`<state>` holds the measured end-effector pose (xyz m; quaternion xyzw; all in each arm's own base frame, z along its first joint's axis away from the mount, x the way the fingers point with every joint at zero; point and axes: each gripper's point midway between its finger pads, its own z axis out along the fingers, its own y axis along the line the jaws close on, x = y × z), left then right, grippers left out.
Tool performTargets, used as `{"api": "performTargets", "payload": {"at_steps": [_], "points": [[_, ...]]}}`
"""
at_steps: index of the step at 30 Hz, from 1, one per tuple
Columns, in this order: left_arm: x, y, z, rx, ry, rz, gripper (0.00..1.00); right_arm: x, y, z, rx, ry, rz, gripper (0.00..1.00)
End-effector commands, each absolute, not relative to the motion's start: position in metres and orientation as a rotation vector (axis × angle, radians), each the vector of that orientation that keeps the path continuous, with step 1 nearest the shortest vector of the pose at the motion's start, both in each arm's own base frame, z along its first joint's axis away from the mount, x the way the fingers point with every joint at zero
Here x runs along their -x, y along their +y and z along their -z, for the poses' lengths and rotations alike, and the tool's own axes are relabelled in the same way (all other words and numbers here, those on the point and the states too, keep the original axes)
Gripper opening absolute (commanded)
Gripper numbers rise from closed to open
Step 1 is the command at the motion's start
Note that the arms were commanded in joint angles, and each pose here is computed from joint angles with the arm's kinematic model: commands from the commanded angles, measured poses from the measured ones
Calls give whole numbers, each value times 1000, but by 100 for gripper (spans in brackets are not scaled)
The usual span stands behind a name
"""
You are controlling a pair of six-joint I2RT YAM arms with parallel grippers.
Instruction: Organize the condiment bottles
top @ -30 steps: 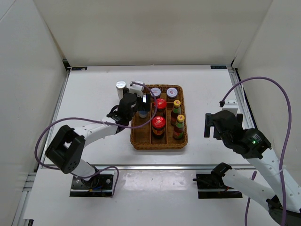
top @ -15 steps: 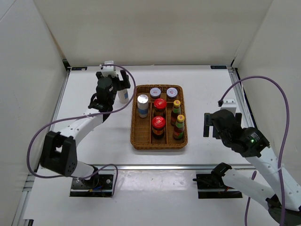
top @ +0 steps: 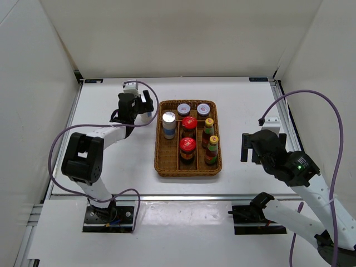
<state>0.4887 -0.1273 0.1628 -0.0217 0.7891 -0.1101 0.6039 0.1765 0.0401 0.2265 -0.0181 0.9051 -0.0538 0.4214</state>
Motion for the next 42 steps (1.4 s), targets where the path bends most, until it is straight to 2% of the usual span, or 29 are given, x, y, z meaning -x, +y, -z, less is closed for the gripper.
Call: {"api": "performTargets", "payload": {"at_steps": [1, 4, 6, 8, 9, 11, 12, 15, 19, 23, 26, 28, 29, 31, 33, 36, 39, 40, 42], "points": [[-502, -122, -167, 79, 1807, 311, 100, -181, 43, -229, 46, 2250, 135, 100], [-507, -118, -148, 79, 1845, 314, 99, -181, 43, -229, 46, 2250, 135, 100], [-510, -120, -149, 50, 1845, 339, 84, -181, 43, -229, 46, 2250, 135, 100], [-512, -125, -157, 32, 1829, 363, 76, -181, 43, -229, 46, 2250, 135, 100], [-511, -127, -164, 23, 1818, 375, 63, -181, 43, -229, 46, 2250, 135, 100], [-513, -127, -198, 12, 1748, 378, 51, -181, 43, -229, 46, 2250, 135, 100], [-511, -126, -207, 11, 1729, 381, 37, -181, 43, -229, 46, 2250, 135, 100], [-497, -123, -269, -30, 1604, 340, 26, -181, 43, -229, 46, 2250, 135, 100], [-439, -121, -378, -100, 1385, 241, 20, -181, 43, -229, 46, 2250, 135, 100], [-379, -125, -419, -159, 1311, 286, 11, -181, 43, -229, 46, 2250, 135, 100], [-332, -131, -419, -221, 1278, 394, 11, -181, 43, -229, 46, 2250, 135, 100], [-320, -124, -401, -216, 1336, 363, 11, -181, 43, -229, 46, 2250, 135, 100], [-320, -103, -379, -140, 1438, 277, 11, -181, 43, -229, 46, 2250, 135, 100], [-300, -85, -395, -103, 1420, 233, 11, -181, 43, -229, 46, 2250, 135, 100], [-279, -105, -408, -246, 1396, 323, 11, -180, 41, -227, 45, 2249, 134, 100], [-264, -93, -407, -186, 1488, 319, 11, -179, 44, -226, 60, 2253, 120, 100], [-235, -128, -404, -328, 1453, 537, 11, -180, 48, -224, 90, 2267, 134, 100], [-231, -139, -385, -330, 1515, 626, 11, -179, 51, -223, 105, 2271, 120, 100], [-218, -138, -373, -314, 1536, 661, 11, -179, 51, -223, 105, 2271, 120, 100]]}}
